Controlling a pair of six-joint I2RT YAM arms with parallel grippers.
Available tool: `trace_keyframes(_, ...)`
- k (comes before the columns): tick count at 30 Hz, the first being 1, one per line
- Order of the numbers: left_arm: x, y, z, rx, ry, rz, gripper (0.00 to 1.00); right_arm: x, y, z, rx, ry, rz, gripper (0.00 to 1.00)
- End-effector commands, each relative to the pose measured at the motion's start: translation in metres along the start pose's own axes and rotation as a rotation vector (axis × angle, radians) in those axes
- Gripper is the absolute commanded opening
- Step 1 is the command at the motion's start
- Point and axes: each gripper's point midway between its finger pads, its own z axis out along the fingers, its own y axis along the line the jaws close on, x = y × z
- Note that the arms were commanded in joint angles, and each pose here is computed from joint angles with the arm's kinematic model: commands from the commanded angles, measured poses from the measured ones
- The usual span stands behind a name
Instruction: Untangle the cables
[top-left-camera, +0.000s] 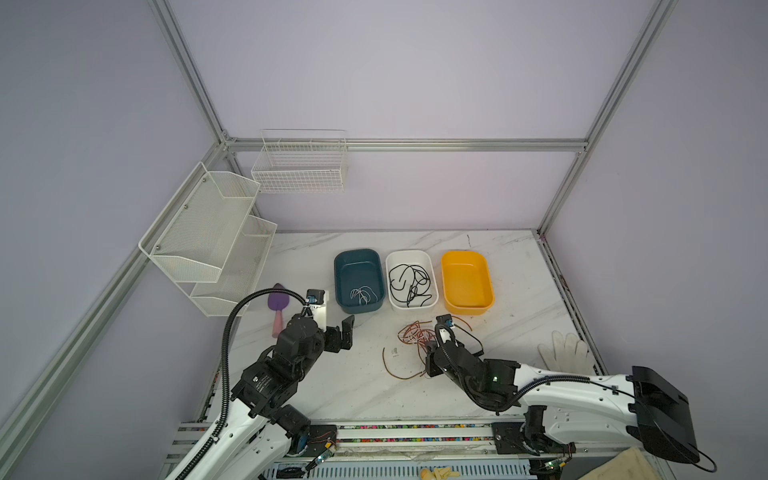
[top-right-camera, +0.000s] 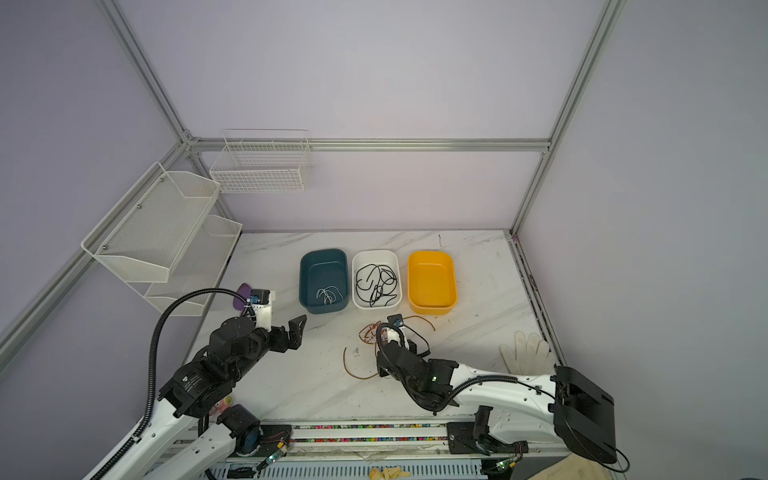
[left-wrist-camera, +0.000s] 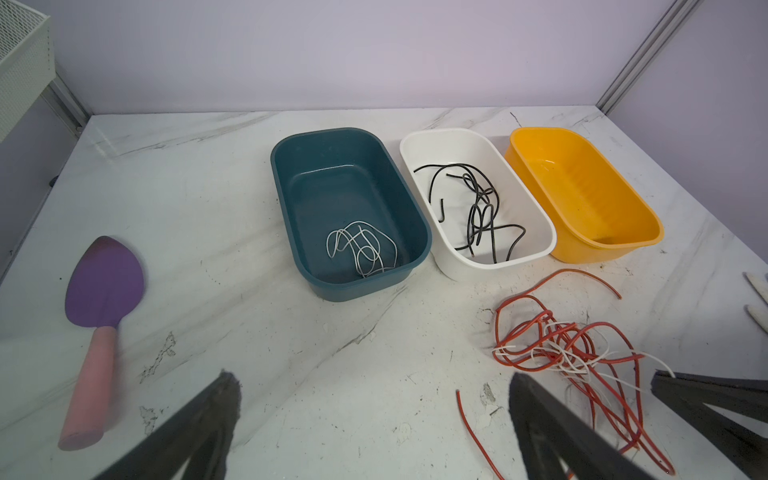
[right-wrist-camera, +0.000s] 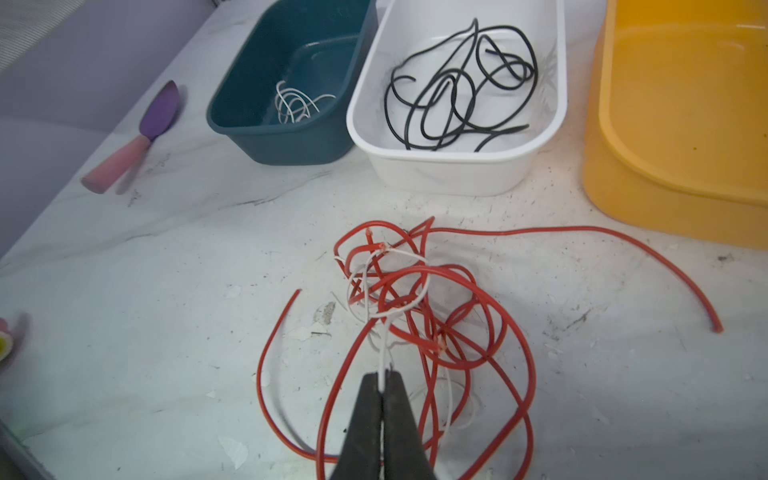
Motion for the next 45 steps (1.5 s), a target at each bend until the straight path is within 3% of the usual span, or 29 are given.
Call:
trace_keyframes(1,0.001,-0.002,0.002,0.011,-0.005,0.014,1.00,-0.017,0.014,-0.015,-0.076,-0.034,-0.016,0.00)
trace_keyframes(15,0.002,-0.011,0.002,0.064,0.014,0.026,1.00,-0.099,0.059,-0.075,-0.293,-0.199,0.013,0.00)
trace_keyframes(21,-0.001,-0.042,-0.006,0.231,0.055,-0.001,1.00,-0.098,0.066,-0.062,-0.271,-0.176,0.006,0.00)
trace_keyframes(31,0.004,-0.111,-0.025,0.624,0.175,-0.262,1.00,-0.094,0.067,-0.046,-0.224,-0.164,0.004,0.00)
trace_keyframes(38,0.029,-0.132,-0.020,0.720,0.264,-0.265,0.99,-0.089,0.070,-0.042,-0.236,-0.150,0.004,0.00)
trace_keyframes(45,0.039,-0.141,-0.019,0.744,0.291,-0.236,0.87,-0.087,0.069,-0.041,-0.238,-0.145,0.011,0.00)
